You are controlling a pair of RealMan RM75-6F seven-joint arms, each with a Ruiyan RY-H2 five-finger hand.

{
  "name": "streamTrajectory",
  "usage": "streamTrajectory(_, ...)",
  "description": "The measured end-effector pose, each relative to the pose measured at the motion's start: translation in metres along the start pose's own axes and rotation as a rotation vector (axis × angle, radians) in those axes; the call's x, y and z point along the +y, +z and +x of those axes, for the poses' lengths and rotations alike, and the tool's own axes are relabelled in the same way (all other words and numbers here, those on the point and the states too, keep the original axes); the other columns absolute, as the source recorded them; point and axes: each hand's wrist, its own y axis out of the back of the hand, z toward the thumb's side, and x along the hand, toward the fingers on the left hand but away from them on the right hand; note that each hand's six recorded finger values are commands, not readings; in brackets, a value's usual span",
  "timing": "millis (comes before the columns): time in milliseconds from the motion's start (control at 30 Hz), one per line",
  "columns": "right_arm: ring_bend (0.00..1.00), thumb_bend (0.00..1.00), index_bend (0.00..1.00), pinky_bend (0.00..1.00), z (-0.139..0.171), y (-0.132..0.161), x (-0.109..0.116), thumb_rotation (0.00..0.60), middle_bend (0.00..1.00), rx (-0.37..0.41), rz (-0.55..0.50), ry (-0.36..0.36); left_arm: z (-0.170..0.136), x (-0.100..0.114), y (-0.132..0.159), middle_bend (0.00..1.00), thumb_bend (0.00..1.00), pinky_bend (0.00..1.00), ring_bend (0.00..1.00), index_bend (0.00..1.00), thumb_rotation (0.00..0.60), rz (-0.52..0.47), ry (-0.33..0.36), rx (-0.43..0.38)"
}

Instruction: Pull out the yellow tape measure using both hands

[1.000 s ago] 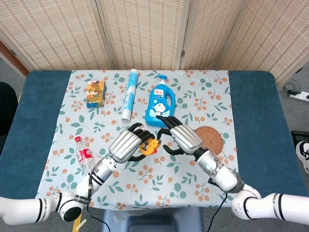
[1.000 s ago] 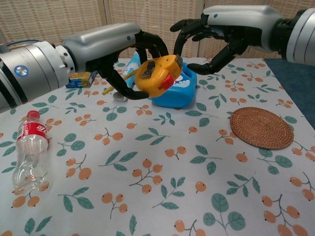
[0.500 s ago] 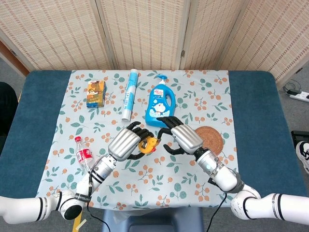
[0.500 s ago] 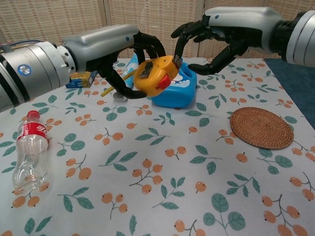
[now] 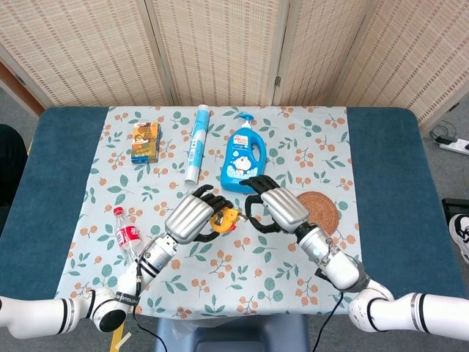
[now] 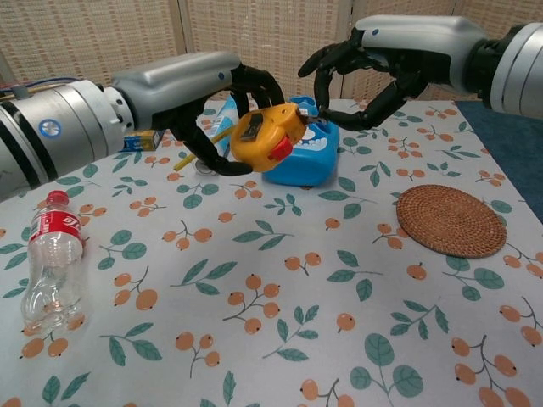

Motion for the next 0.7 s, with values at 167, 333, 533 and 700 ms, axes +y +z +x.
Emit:
streamTrajectory(167, 0.1, 0.47, 0.68, 0.0, -0.001, -0.002, -0.001, 0.6, 0.2, -0.007, 0.003, -0.002, 0.0, -0.002, -0.003, 0.57, 0.33, 0.19, 0.51, 0.59, 0.6, 0.022, -0.002, 0.0)
streamTrajectory(333, 0.11, 0.47, 0.71, 0.0, 0.0, -0.006, -0.002, 0.6, 0.22, -0.017, 0.003, 0.003, -0.002, -0.007, -0.01, 0.57, 0.33, 0.19, 0.51, 0.59, 0.6, 0.06, -0.014, 0.006)
streamTrajectory(533, 0.12, 0.47, 0.75, 0.0, 0.003, -0.009, -0.002, 0.6, 0.24, -0.022, -0.004, 0.009, -0.006, -0.011, -0.023, 0.57, 0.33, 0.19, 0.51, 0.59, 0.6, 0.103, -0.024, 0.017)
streamTrajectory(700, 0.11, 0.47, 0.75, 0.0, 0.013, -0.012, 0.001, 0.6, 0.24, -0.025, -0.014, 0.021, -0.01, -0.016, -0.041, 0.58, 0.33, 0.19, 0.51, 0.59, 0.6, 0.136, -0.037, 0.04)
